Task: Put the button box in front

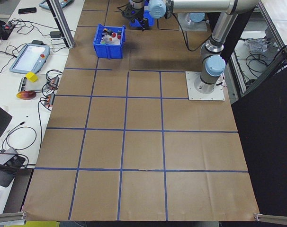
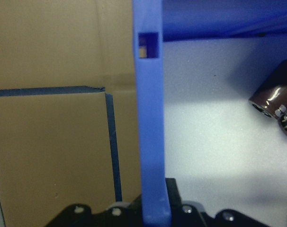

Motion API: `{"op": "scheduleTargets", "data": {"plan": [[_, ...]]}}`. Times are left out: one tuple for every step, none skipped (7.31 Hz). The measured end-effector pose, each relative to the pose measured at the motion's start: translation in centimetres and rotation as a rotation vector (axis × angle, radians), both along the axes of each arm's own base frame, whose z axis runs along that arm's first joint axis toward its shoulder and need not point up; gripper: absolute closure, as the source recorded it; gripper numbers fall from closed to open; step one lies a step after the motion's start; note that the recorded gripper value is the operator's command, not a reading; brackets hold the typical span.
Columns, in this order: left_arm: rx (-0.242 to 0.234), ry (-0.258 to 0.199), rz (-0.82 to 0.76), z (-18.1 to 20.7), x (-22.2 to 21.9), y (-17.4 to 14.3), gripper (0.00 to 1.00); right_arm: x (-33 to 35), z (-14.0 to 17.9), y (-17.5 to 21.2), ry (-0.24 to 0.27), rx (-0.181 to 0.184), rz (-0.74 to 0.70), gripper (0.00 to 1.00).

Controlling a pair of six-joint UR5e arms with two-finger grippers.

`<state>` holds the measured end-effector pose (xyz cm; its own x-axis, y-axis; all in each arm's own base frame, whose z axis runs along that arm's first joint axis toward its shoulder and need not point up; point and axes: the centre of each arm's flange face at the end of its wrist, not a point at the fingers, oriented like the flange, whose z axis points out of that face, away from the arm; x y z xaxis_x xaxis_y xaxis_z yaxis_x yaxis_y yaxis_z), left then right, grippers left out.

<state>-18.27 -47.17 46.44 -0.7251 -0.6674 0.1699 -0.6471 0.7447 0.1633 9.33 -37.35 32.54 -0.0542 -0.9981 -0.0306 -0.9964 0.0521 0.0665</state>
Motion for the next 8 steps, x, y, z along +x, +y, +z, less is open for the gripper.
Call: {"op": "scheduleTargets", "data": {"plan": [[-0.034,-0.050,-0.205,0.6,0.6,1.0,0.01,2.6,-0.4,1.5,0.008,-0.003,-0.001,0.89],[-0.055,-0.153,-0.392,0.7,1.6,1.4,0.01,5.7,-0.5,2.8,0.018,-0.019,0.002,0.89],[-0.059,-0.251,-0.536,0.8,2.6,1.6,0.01,9.1,-0.4,4.4,0.022,-0.046,0.001,0.89],[-0.061,-0.301,-0.627,1.0,3.1,1.8,0.01,12.1,-0.4,5.8,0.016,-0.073,-0.003,0.89],[-0.066,-0.318,-0.684,1.3,3.3,1.9,0.01,14.6,-0.5,7.0,0.009,-0.094,0.001,0.89],[-0.071,-0.322,-0.725,1.5,3.3,2.2,0.01,17.0,-0.9,7.7,0.000,-0.110,0.011,0.89],[-0.076,-0.323,-0.751,1.8,3.4,2.7,0.01,19.2,-1.4,8.3,-0.006,-0.118,0.023,0.89],[-0.082,-0.320,-0.780,2.0,3.5,3.1,0.01,20.9,-1.7,8.8,-0.008,-0.117,0.035,0.89]]}}
